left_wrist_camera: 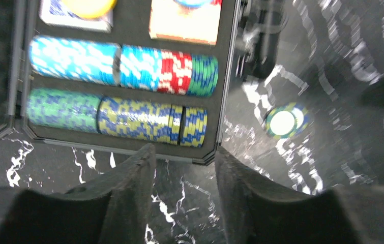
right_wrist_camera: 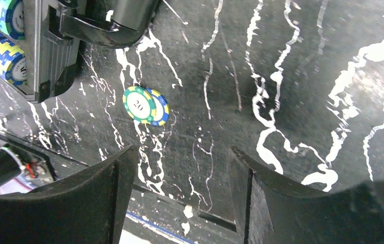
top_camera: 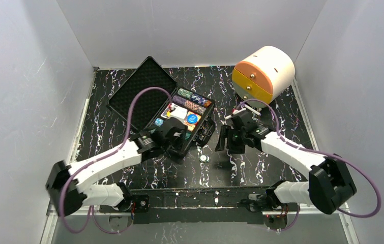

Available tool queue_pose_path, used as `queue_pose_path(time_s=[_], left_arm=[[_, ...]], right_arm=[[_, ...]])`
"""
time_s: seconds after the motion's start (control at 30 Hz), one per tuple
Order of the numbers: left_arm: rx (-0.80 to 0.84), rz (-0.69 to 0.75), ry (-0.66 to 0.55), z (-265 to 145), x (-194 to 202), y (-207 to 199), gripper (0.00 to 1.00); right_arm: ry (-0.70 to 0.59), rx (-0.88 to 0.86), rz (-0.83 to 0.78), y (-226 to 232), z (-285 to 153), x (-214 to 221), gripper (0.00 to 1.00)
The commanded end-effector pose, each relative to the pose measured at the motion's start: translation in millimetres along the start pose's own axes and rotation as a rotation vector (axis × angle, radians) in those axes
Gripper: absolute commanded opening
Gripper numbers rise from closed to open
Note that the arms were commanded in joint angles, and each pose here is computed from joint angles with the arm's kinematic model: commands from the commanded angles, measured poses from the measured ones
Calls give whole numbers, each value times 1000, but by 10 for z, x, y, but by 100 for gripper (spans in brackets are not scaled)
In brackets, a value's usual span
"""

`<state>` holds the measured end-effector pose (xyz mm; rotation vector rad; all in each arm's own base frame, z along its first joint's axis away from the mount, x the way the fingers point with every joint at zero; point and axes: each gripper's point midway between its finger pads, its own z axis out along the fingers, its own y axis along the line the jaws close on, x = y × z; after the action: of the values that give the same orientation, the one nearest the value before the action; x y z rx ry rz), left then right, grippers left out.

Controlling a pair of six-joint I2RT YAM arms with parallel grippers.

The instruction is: Pack up texas hold em set

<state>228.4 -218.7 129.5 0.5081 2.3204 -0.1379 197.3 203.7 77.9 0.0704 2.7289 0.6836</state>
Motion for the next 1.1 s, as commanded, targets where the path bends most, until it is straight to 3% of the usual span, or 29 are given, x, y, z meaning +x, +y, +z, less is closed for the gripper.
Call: queue_pose_path(time_s=[0.0,0.23,0.4,0.6,0.7,0.9,1.07], left_arm=[[-35,-159,-265,-407,-420,260,50],[27,-278,-471,-760,-601,384,64],[30,-278,-490,-805,-567,424,67],[-6,-269,-496,-793,-511,504,68],[-21,-269,-507,-819,-509,551,68],[-22,-282,-522,-830,-509,568,69],[-16,-281,-520,-833,-507,558,69]], right_arm=[[-31,31,-142,271,117,-86,75],[27,258,-356,461,500,65,83],[39,397,-424,491,651,119,90],[25,501,-395,424,716,172,98],[32,496,-362,379,719,242,94],[96,509,-305,212,740,390,73],[122,500,-246,58,734,434,75]])
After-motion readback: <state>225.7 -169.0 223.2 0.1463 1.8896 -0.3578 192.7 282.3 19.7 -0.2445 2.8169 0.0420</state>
